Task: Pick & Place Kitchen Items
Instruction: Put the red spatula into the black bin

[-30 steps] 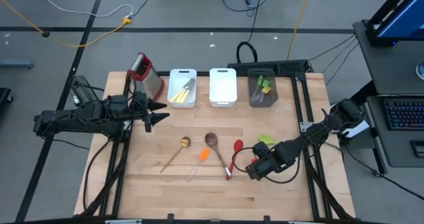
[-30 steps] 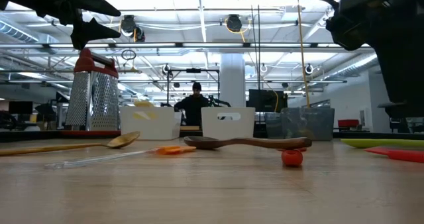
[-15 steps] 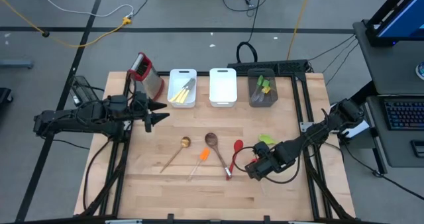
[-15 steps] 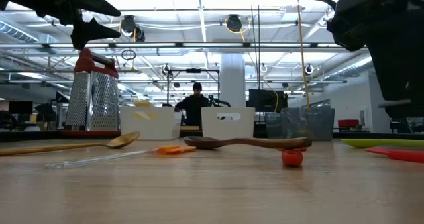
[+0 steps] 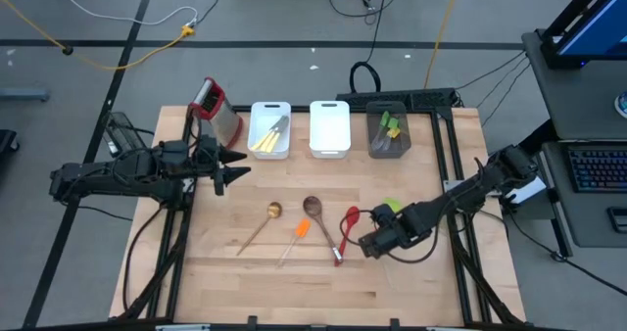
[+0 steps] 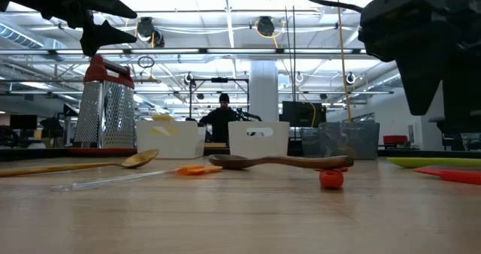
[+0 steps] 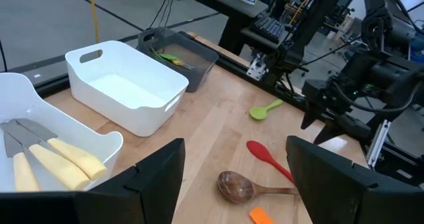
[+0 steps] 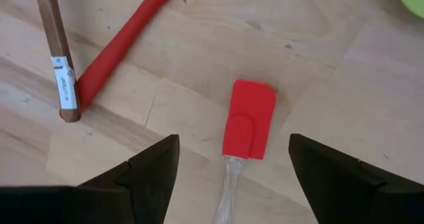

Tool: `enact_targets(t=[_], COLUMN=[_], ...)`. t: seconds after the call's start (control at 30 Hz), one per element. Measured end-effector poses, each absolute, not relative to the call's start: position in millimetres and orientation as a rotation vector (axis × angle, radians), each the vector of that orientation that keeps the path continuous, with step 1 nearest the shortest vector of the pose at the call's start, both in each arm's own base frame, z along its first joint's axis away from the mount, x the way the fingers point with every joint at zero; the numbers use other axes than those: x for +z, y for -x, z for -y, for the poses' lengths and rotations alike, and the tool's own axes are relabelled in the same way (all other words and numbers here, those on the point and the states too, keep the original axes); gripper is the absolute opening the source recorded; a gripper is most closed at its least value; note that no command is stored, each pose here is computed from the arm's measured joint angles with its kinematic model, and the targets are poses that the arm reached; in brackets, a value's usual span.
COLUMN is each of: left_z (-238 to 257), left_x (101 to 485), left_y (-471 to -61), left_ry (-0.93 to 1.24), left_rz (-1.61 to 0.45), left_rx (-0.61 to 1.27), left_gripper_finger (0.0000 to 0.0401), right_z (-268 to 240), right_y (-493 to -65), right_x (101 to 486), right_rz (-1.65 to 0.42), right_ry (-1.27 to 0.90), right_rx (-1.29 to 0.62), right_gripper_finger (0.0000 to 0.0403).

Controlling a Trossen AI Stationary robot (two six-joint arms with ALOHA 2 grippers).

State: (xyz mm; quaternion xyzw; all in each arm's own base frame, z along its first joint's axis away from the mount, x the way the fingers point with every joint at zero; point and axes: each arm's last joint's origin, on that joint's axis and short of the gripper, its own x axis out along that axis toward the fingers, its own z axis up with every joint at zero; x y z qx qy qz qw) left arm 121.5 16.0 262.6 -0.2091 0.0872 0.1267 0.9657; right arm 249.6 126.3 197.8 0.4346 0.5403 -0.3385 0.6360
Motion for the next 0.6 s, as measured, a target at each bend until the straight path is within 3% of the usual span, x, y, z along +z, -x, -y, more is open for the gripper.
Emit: enact_targets(t=[0.3, 0.6], left_z=[-16, -16], left_x=[263, 263], left_y=[-121, -122], left_ry=[0.420, 0.410], left_rz=[-0.176, -0.175], left_rx=[0.256, 0.255], left_gripper_finger=[0.0269, 0.0269], right_z=[-128, -124], right_y=[-254, -255], right_x=[194, 164], right_rz=[-1.230, -1.256], right_ry=[-0.995, -1.029], right_rx=[-0.751, -0.703], right_gripper_finger=[0.0282, 0.0282])
